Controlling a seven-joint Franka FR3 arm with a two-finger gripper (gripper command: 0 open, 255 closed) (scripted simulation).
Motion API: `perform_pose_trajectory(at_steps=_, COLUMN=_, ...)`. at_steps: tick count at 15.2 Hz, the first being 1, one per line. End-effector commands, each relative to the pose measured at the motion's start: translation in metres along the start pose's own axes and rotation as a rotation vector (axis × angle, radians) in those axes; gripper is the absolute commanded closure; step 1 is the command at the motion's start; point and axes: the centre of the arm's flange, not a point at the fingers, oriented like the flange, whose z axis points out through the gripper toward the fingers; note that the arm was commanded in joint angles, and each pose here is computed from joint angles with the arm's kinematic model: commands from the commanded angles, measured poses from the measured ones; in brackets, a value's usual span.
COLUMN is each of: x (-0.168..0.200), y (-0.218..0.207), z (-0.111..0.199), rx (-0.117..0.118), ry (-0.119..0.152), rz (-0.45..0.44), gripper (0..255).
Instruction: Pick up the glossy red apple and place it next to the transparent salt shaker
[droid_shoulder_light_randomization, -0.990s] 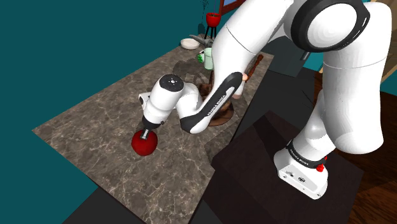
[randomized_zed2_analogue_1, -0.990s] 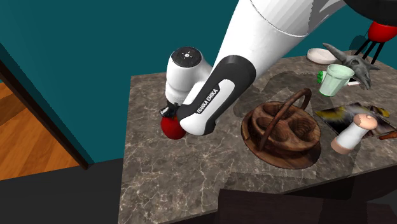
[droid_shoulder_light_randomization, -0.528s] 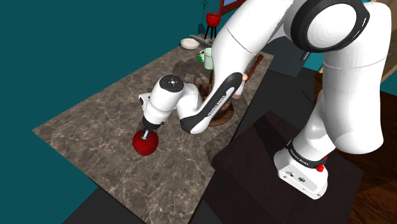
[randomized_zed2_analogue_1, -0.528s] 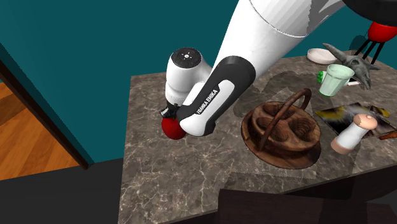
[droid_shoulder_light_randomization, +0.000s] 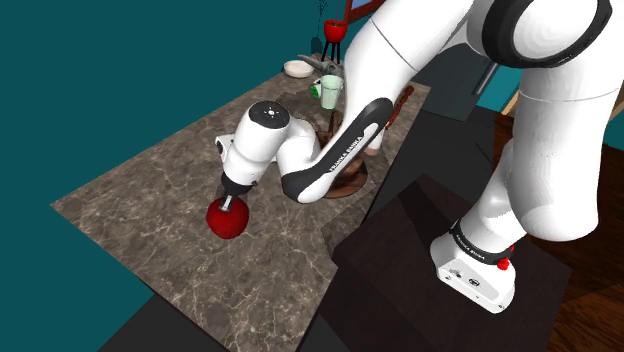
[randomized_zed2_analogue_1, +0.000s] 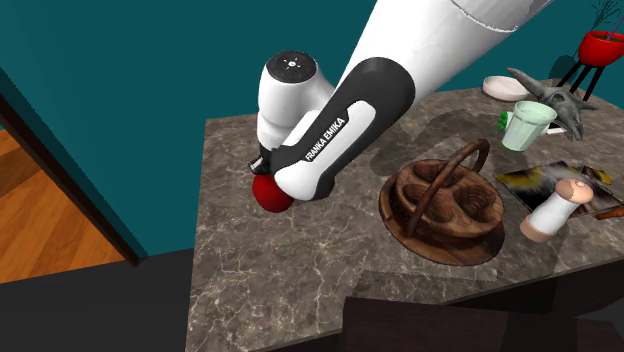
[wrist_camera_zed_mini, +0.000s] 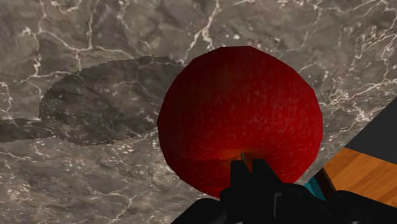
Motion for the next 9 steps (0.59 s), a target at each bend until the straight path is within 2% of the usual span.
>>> perform_pose_trajectory(at_steps=1, x=0.005, y=0.001, z=-0.010, rx=0.000, ry=0.000, rz=0.000, gripper=255)
perform_pose_trajectory(at_steps=9, x=0.022, y=0.003, z=-0.048, rx=0.000, ry=0.000, rz=0.000, gripper=255)
